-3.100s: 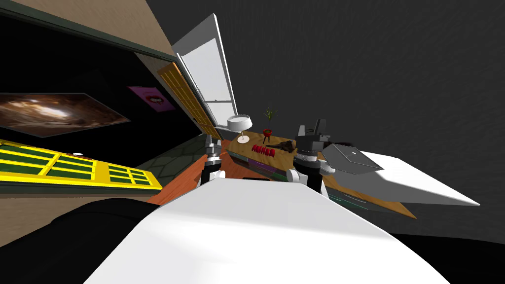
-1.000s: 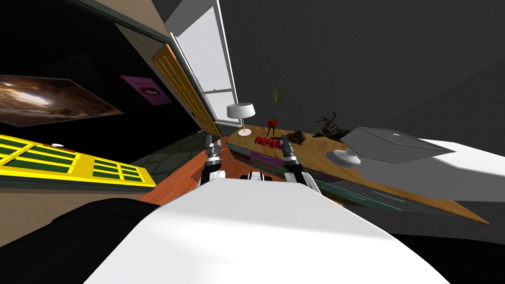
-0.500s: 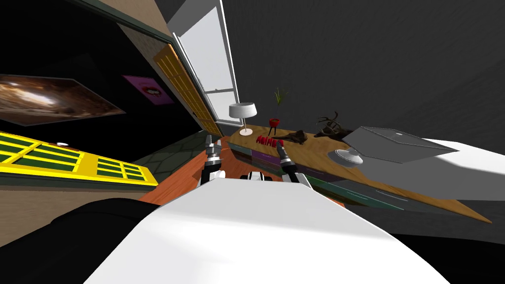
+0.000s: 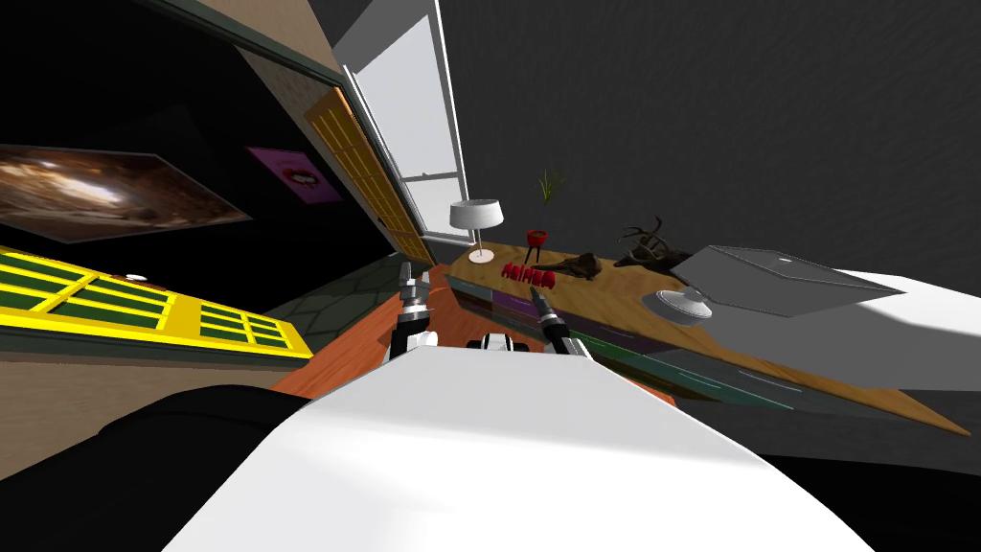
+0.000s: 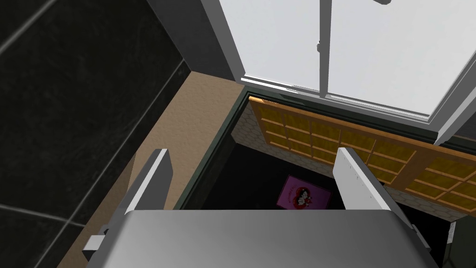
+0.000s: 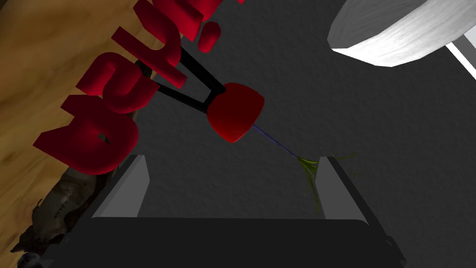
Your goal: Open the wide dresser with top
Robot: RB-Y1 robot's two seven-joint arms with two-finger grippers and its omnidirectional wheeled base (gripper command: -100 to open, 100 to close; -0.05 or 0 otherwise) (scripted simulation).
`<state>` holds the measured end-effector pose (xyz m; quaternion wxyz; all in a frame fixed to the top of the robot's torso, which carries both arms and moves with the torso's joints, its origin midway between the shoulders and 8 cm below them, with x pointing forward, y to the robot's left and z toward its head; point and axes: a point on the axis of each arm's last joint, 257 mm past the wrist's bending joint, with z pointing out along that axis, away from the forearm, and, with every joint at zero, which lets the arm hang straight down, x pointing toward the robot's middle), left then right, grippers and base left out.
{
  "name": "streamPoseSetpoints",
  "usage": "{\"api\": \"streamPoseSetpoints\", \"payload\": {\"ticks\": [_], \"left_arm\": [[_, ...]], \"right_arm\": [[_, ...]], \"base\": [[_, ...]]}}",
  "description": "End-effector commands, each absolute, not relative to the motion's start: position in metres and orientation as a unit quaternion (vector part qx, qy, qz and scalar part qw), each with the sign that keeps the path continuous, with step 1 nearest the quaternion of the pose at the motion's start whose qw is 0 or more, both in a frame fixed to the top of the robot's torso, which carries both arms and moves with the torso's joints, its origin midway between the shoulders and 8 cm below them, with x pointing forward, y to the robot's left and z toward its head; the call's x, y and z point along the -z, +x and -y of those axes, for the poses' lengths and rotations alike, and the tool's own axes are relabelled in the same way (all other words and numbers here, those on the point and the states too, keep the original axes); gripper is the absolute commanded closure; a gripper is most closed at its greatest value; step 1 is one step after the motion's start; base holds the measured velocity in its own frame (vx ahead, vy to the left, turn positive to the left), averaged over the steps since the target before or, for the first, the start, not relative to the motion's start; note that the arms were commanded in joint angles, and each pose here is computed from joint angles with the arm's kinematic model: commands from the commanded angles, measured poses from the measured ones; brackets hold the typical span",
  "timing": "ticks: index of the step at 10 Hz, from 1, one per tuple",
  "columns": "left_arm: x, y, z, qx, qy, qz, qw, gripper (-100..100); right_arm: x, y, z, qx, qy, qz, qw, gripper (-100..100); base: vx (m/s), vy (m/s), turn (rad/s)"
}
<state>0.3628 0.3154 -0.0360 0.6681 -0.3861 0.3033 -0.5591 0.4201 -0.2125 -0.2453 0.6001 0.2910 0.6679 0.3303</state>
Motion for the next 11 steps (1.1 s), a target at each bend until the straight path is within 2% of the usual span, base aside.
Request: {"api": "streamPoseSetpoints", "payload": {"ticks": [1,2,11], "left_arm": [[0.036,0.363,-0.315,0.559,-0.386,-0.303,0.668,0],[0.036,0.363,-0.315,0.559,-0.386,-0.303,0.668,0],[0.036,0.363,-0.315,0.559,-0.386,-0.303,0.668,0]], "right_arm": [[0.268,0.417,0.218,-0.293,0.29,-0.693,0.592,-100],[0.299,0.411,0.22,-0.262,0.288,-0.719,0.576,-100],[0.415,0.369,0.252,-0.078,0.251,-0.818,0.512,-100]], "base": [[-0.002,0.028,-0.002],[-0.009,0.041,0.031],[-0.003,0.047,0.024]]}}
